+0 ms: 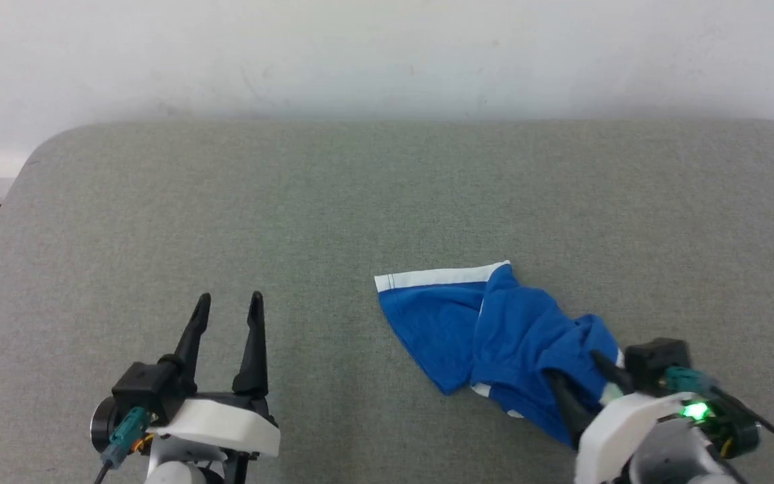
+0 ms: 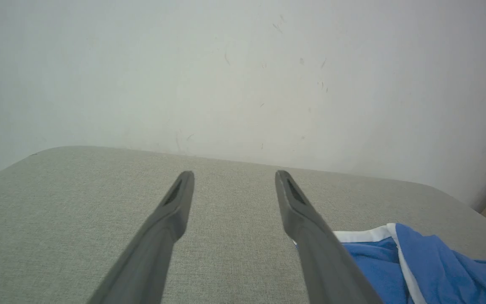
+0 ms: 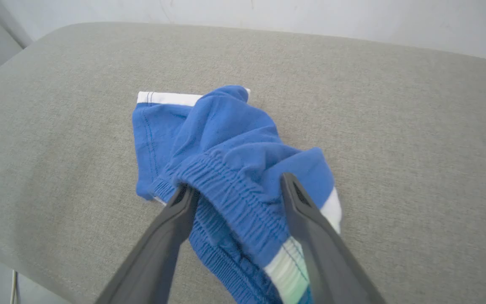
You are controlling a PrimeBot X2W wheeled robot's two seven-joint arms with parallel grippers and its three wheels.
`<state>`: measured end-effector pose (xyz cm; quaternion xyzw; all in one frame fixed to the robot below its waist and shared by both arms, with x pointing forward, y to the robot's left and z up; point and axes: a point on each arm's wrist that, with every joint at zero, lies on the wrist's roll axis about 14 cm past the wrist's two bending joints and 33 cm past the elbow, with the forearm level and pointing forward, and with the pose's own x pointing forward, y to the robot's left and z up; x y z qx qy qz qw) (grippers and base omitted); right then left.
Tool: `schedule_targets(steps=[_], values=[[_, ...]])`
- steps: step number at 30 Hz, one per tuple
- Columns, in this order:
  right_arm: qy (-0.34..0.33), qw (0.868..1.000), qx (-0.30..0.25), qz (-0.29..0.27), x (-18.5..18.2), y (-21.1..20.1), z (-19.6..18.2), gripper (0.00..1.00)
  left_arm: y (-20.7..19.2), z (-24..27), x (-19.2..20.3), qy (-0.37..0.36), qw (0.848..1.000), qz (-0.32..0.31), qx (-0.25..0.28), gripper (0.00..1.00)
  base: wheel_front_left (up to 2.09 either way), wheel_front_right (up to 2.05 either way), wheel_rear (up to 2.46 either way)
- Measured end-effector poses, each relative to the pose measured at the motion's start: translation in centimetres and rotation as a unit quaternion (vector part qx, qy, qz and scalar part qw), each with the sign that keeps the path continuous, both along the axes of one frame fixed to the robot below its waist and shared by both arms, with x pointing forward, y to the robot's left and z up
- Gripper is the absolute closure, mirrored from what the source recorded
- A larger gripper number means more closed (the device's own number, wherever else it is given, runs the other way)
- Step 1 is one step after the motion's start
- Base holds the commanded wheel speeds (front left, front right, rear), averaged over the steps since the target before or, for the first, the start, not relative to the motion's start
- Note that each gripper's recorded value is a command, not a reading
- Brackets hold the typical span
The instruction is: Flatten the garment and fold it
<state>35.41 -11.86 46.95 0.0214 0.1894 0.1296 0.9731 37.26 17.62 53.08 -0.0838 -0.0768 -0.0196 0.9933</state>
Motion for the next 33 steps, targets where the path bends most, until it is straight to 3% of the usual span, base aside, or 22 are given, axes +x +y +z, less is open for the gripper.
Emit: schedule_targets(steps=[11, 19, 20, 21, 22, 23, 28, 33], values=[[0.033, 0.996, -0.017, 0.077, -0.5, 3.5, -1.0, 0.0, 0.4, -0.6, -0.2, 0.009, 1.0, 0.007, -0.002, 0.0, 0.0, 0.0, 0.0], [0.102, 0.978, -0.086, 0.161, -0.8, 5.4, -4.4, 0.0, 0.3, -1.5, 0.5, 0.022, 1.0, 0.006, -0.003, 0.0, 0.0, 0.0, 0.0], [0.115, 0.975, -0.093, 0.166, -0.9, 5.3, -5.0, 0.08, 0.3, -1.6, 0.6, 0.024, 1.0, 0.006, -0.003, 0.0, 0.0, 0.0, 0.0], [0.127, 0.972, -0.103, 0.17, -0.9, 5.1, -5.6, 0.55, 0.3, -1.8, 0.7, 0.027, 1.0, 0.006, -0.003, 0.0, 0.0, 0.0, 0.0], [0.136, 0.969, -0.112, 0.172, -0.9, 4.9, -6.1, 0.93, 0.3, -2.0, 0.7, 0.03, 1.0, 0.005, -0.003, 0.0, 0.0, 0.0, 0.0], [0.144, 0.968, -0.113, 0.174, -0.9, 4.8, -6.4, 1.0, 0.2, -2.1, 0.8, 0.031, 1.0, 0.004, -0.004, 0.0, 0.0, 0.0, 0.0], [0.153, 0.965, -0.113, 0.179, -0.6, 4.8, -6.9, 1.0, 0.2, -2.1, 1.0, 0.03, 1.0, 0.002, -0.006, 0.0, 0.0, 0.0, 0.0], [0.065, 0.985, -0.062, 0.147, 1.9, 4.9, -3.1, 1.0, 0.0, -1.7, 1.0, 0.025, 1.0, 0.0, -0.007, 0.0, 0.0, 0.0, 0.0]])
